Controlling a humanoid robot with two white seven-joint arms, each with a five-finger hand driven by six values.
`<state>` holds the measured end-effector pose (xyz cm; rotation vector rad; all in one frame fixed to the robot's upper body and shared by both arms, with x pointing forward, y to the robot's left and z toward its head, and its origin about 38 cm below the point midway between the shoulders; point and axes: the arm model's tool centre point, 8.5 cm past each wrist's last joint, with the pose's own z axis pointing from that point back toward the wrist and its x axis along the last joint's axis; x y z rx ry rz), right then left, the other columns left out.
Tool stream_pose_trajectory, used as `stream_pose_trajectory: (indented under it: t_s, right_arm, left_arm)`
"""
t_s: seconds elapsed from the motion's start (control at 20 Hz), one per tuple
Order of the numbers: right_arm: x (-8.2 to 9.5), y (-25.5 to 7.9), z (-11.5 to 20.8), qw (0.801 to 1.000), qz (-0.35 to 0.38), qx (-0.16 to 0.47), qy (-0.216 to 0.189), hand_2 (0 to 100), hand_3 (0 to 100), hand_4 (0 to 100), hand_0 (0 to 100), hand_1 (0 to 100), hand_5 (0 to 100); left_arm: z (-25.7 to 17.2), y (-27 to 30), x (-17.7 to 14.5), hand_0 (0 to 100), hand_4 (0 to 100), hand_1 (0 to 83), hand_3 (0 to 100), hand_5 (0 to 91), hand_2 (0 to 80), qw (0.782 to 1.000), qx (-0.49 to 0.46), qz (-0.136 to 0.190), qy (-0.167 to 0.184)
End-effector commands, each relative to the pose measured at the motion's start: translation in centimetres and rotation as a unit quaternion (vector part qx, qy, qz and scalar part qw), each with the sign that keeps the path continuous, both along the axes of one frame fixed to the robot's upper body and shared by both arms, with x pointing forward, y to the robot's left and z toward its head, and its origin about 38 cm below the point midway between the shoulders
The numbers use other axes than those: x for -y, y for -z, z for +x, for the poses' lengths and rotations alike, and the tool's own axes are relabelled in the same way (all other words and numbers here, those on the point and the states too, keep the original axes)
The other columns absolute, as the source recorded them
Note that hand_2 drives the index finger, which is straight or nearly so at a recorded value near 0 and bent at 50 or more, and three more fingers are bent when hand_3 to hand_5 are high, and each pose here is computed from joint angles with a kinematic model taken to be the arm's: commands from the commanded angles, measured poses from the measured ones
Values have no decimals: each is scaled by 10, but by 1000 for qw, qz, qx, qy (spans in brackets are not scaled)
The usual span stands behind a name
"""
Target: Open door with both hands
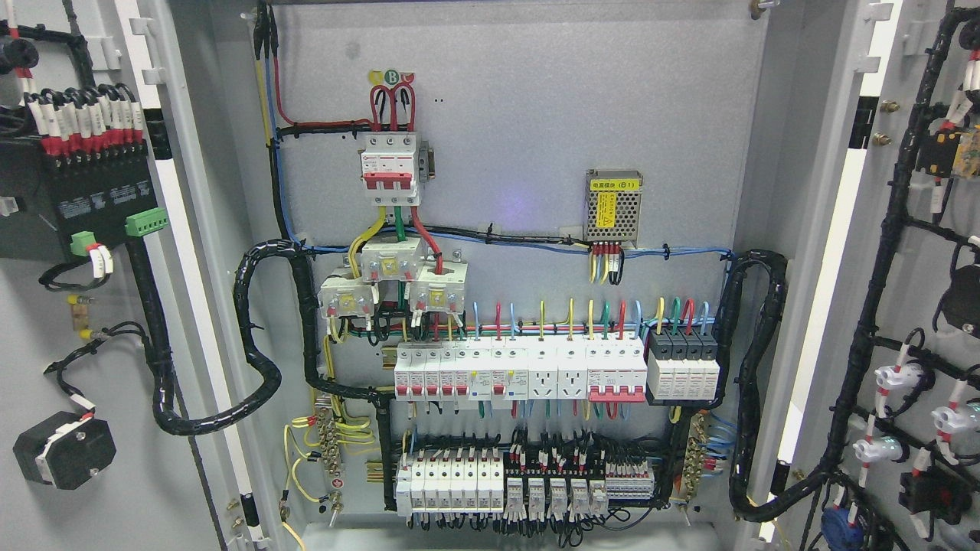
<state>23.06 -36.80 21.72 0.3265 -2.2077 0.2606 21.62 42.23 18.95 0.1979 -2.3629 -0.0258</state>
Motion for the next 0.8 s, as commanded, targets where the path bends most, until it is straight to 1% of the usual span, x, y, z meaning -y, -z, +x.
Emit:
stream_pose_trajectory:
  t_s: [0.0, 0.15, 0.3, 0.5, 0.65, 0.75]
  right_arm:
    - [11, 0, -3, 1000, -3, -1, 18, 0, 0, 0, 380, 0, 0]
    - [14, 1, -4, 1000, -3, -4, 22, 0, 0, 0, 380, 0, 0]
    - [17, 1, -6, 1000, 6, -1, 29, 0, 0, 0, 380, 0, 0]
    - [19, 3, -7, 999, 7, -5, 32, 0, 0, 0, 380, 0, 0]
    - [21, 5, -10, 999, 8, -10, 38, 0, 0, 0, 380, 0, 0]
    - [22, 7, -12, 999, 8, -12, 40, 0, 0, 0, 380, 0, 0]
  left_arm:
    - [2, -5, -41, 0, 0, 0, 0, 0, 0, 997, 55, 43, -42]
    - [10, -5, -47, 0, 0, 0, 0, 0, 0, 997, 49, 36, -48]
    - [22, -10, -54, 0, 0, 0, 0, 0, 0, 997, 40, 39, -48]
    - [38, -11, -69, 0, 0, 0, 0, 0, 0, 998, 17, 31, -58]
    - [46, -13, -78, 0, 0, 0, 0, 0, 0, 997, 18, 27, -66]
    - [51, -18, -86, 0, 0, 0, 0, 0, 0, 997, 18, 33, -72]
